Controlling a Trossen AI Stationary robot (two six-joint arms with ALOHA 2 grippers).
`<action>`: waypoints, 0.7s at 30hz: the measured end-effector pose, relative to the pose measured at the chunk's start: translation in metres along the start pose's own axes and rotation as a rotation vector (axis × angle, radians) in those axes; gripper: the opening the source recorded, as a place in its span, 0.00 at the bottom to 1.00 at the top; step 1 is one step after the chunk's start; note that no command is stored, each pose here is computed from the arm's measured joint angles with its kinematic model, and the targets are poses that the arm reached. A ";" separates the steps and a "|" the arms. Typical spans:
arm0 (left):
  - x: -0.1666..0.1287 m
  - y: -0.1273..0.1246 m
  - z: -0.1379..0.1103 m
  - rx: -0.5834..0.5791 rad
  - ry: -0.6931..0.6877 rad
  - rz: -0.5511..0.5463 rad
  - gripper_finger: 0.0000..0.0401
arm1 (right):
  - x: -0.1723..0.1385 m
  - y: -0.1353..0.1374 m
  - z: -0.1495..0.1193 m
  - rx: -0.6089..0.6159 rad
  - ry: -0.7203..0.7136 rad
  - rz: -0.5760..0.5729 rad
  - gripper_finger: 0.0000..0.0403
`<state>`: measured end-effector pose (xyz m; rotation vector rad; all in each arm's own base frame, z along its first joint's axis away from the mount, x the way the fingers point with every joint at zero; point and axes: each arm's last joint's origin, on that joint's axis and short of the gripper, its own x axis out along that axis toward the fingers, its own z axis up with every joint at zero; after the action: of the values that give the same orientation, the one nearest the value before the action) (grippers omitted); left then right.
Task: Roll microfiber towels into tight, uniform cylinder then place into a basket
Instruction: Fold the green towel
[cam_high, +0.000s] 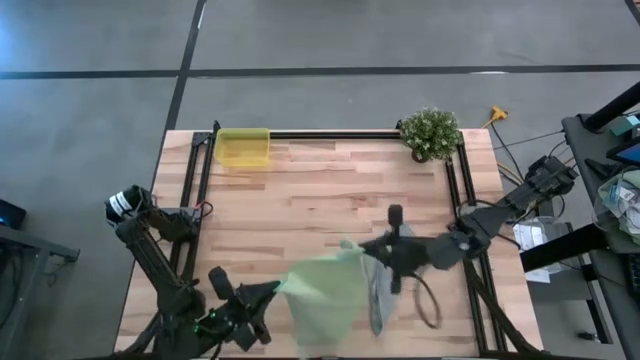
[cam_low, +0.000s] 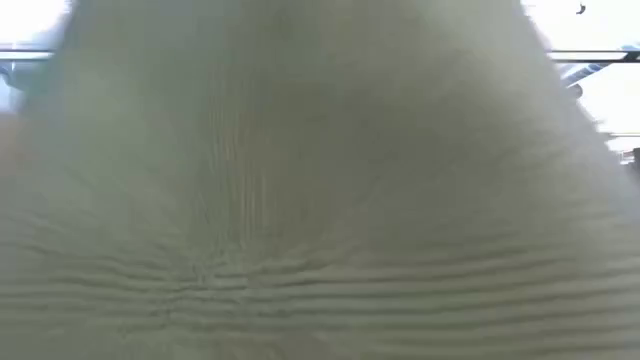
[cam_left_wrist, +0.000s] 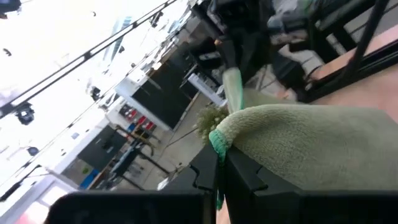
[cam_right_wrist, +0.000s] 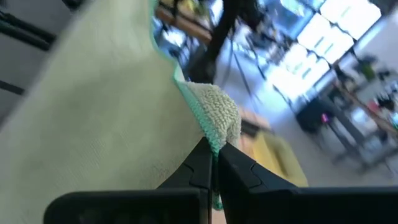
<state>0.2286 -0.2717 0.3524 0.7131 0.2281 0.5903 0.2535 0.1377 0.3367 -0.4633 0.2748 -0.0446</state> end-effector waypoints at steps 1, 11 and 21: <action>0.003 0.001 -0.003 0.006 0.005 0.006 0.00 | 0.005 -0.002 -0.007 0.006 0.025 -0.014 0.02; 0.008 0.009 -0.040 -0.002 0.014 0.016 0.00 | 0.046 -0.037 -0.071 0.043 0.228 -0.185 0.02; 0.007 0.006 -0.094 -0.021 0.015 0.017 0.00 | 0.053 -0.058 -0.077 0.048 0.255 -0.249 0.02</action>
<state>0.1949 -0.2126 0.2864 0.6913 0.2298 0.6140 0.2846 0.0473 0.2833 -0.4425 0.4641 -0.3540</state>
